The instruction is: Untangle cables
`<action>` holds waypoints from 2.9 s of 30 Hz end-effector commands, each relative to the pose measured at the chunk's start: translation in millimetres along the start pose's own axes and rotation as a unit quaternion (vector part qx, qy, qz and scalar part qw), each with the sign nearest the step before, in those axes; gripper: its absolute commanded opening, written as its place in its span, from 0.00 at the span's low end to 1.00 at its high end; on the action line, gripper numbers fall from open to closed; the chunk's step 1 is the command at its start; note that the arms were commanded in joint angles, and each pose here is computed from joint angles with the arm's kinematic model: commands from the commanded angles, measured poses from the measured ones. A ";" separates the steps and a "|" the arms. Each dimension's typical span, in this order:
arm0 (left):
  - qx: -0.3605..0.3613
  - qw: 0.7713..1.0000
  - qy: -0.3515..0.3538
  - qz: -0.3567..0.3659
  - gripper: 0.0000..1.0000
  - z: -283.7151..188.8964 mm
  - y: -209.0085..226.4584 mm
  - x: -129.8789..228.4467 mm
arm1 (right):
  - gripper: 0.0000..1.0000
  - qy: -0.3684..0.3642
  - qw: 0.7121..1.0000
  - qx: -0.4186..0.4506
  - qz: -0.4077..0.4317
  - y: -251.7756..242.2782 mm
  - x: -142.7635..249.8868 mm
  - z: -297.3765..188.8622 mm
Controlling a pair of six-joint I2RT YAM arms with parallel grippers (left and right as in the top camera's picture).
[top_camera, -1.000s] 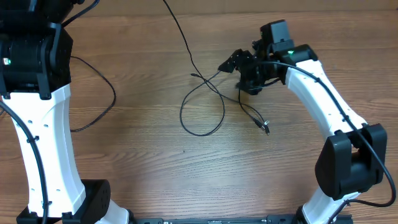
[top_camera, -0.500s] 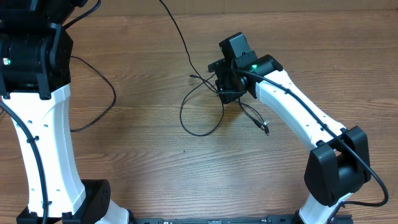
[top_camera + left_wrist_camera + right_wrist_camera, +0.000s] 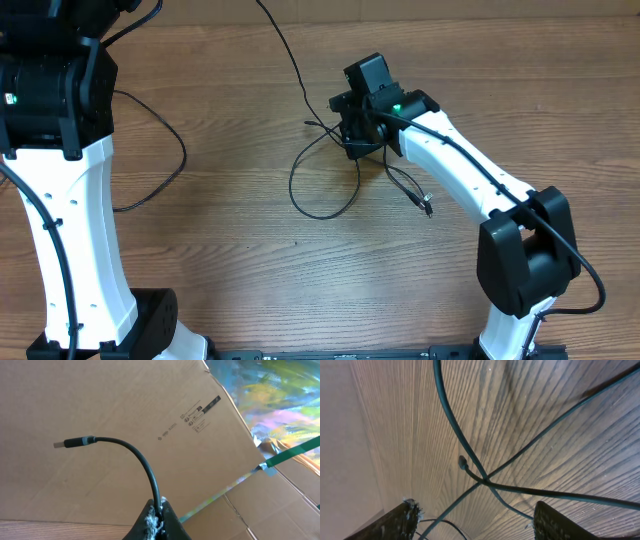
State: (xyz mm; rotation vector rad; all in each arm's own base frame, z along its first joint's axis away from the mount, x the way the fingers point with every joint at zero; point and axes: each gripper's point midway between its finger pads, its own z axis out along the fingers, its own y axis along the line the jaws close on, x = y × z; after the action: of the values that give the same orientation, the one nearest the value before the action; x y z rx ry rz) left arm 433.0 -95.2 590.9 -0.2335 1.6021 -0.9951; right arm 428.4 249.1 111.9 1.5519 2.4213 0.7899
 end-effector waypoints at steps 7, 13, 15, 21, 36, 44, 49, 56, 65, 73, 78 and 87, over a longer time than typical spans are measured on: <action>0.018 1.000 -0.009 0.002 0.04 -11.4 -16.6 -5.9 | 0.71 0.036 0.999 0.002 0.003 -3.4 8.0 40.0; 0.018 1.000 -0.010 0.002 0.04 -11.4 -16.6 -5.9 | 0.66 -0.020 1.000 -0.004 -0.009 -0.8 -22.9 42.4; 0.018 1.000 -0.010 0.002 0.04 -11.4 -16.6 -5.9 | 0.63 -0.034 0.999 -0.005 -0.015 -0.3 -30.1 41.8; 0.018 1.000 -0.010 0.002 0.04 -11.4 -16.6 -6.0 | 0.50 -0.080 0.987 -0.016 -0.140 10.2 -47.8 39.4; 0.019 0.999 -0.007 0.034 0.04 -27.6 -3.3 -21.3 | 0.04 -0.074 0.914 0.012 -0.399 16.6 -76.4 -7.6; 0.039 0.998 0.016 0.037 0.04 -43.6 4.3 -28.8 | 0.33 0.023 0.858 -0.081 -0.508 32.7 -55.2 -51.6; 0.046 0.998 0.025 0.037 0.04 -43.5 1.7 -25.3 | 0.67 0.061 0.832 -0.088 -0.544 26.1 -35.2 -33.6; 0.059 0.997 0.040 0.036 0.04 -44.3 -2.2 -19.8 | 0.84 0.090 0.786 -0.072 -0.608 8.8 -18.0 7.4; 0.065 0.996 0.046 0.036 0.04 -44.7 -4.2 -17.7 | 0.82 0.072 0.883 -0.078 -0.457 24.4 -27.7 31.2; 0.065 0.996 0.046 0.036 0.04 -44.7 -4.2 -17.7 | 0.69 0.023 0.939 -0.058 -0.338 26.3 -51.6 58.2; 0.064 0.996 0.045 0.036 0.04 -44.7 -4.1 -18.2 | 0.49 0.011 0.940 -0.062 -0.336 28.7 -56.6 66.8; 0.055 0.997 0.014 0.050 0.04 -47.9 -1.1 -33.7 | 0.04 0.045 0.925 -0.107 -0.363 44.6 -49.9 45.7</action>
State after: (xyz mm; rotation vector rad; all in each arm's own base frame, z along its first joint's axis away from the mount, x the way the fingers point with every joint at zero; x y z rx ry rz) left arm 414.8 -59.4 593.6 -0.0965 1.6288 -1.0686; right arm 500.3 239.0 66.6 0.5257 2.5908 0.8364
